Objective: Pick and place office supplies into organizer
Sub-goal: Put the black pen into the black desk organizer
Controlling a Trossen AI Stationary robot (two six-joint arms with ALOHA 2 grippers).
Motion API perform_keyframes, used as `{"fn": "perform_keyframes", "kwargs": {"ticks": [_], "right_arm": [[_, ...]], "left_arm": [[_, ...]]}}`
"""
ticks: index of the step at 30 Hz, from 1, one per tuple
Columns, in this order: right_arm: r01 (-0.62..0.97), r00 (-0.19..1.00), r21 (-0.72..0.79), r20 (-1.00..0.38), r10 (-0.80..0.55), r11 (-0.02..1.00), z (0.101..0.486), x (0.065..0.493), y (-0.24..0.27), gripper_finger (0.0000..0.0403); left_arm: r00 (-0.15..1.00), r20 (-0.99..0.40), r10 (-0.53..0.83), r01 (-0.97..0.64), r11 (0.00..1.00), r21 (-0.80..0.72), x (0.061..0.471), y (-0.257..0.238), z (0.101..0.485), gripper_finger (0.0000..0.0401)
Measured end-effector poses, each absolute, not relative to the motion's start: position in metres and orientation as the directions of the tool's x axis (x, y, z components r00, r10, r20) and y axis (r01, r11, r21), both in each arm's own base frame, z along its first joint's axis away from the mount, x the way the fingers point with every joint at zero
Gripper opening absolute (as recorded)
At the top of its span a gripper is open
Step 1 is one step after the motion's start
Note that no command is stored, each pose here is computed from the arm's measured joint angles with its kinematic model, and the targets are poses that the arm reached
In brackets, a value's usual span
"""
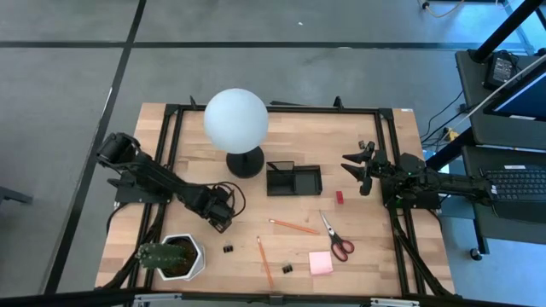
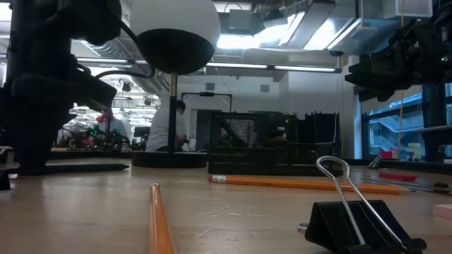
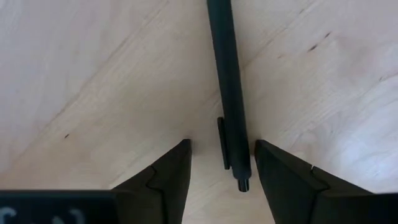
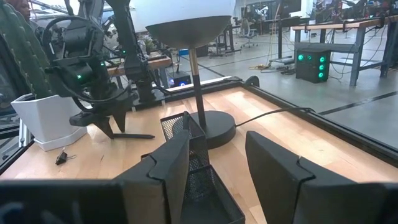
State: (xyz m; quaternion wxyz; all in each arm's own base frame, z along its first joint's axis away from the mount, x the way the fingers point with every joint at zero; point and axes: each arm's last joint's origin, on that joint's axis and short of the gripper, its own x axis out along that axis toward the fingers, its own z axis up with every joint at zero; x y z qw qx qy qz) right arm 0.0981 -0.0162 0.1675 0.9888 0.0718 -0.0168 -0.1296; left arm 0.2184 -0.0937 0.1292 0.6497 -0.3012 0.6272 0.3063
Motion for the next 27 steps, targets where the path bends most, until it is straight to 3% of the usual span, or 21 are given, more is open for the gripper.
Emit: {"fn": "perform_keyframes", "kwargs": {"ticks": [27], "right_arm": [[0.254,0.966,0.146,0.014,-0.259,0.956,0.1676,0.0981,-0.0162,0.0162]], "left_arm": [[0.033,-0.999,-0.037,-0.822,0.567,-0.048,0.2181,-0.0953,0.1307,0.0134]]}}
